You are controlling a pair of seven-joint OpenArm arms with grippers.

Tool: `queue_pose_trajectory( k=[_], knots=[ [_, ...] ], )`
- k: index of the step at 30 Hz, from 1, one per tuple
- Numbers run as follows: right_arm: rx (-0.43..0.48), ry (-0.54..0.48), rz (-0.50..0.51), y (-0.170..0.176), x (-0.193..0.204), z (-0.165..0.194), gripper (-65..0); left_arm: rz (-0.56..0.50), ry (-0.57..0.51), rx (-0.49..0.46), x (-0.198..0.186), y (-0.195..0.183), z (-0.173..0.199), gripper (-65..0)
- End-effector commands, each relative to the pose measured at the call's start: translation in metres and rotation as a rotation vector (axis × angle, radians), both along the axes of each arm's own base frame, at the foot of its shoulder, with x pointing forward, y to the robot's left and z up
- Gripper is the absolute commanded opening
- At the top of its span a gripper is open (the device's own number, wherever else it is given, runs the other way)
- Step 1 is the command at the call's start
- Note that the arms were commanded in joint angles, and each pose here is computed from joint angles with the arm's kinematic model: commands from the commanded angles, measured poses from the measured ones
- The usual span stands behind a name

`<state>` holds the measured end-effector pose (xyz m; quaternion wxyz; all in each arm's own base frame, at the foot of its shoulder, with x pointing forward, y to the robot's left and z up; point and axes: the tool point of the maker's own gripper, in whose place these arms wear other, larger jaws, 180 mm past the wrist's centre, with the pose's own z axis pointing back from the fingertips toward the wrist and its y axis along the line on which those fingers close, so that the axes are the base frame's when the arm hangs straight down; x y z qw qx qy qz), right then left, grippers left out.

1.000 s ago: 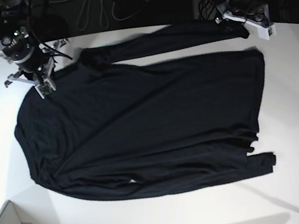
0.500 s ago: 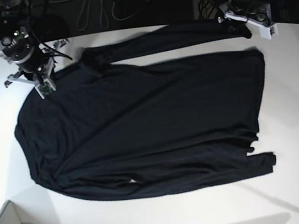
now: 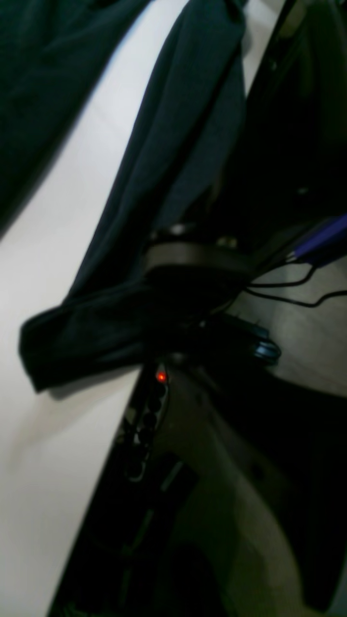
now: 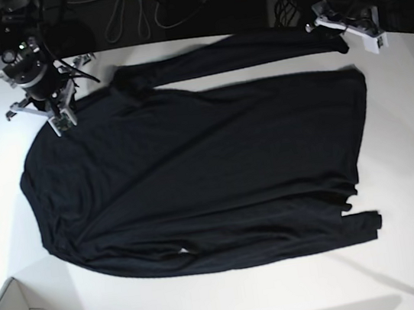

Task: Layout the t-shirt on the table in an organized manner, then fold the t-shirt properly
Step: 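Hold the sleeve end with the left gripper and pull it outward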

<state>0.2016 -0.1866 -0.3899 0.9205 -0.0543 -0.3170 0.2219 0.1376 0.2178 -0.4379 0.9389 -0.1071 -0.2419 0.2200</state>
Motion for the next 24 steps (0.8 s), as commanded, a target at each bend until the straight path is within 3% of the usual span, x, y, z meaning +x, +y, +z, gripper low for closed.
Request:
queue_pose_trajectory(
  k=[1,5,12,19,24],
  knots=[
    [-0.001,-0.03,0.01,-0.001,0.004,0.007,-65.0,0.006,0.012,0.009,0.001,0.001,-0.007,-49.5],
    [-0.001,-0.03,0.01,-0.001,0.004,0.007,-65.0,0.01,0.009,0.001,0.006,0.0,-0.009,-65.0],
    [-0.001,-0.03,0.01,-0.001,0.004,0.007,-65.0,-0.001,-0.012,0.005,0.011,0.0,-0.002,-65.0],
    [-0.002,-0.028,0.01,-0.001,0.004,0.007,-65.0,-0.023,-0.091,0.043,0.024,-0.004,0.027,-65.0],
    [0.003,-0.026,0.007,0.001,0.003,0.006,-65.0,-0.06,-0.085,0.059,0.025,-0.007,0.047,-65.0]
  ],
)
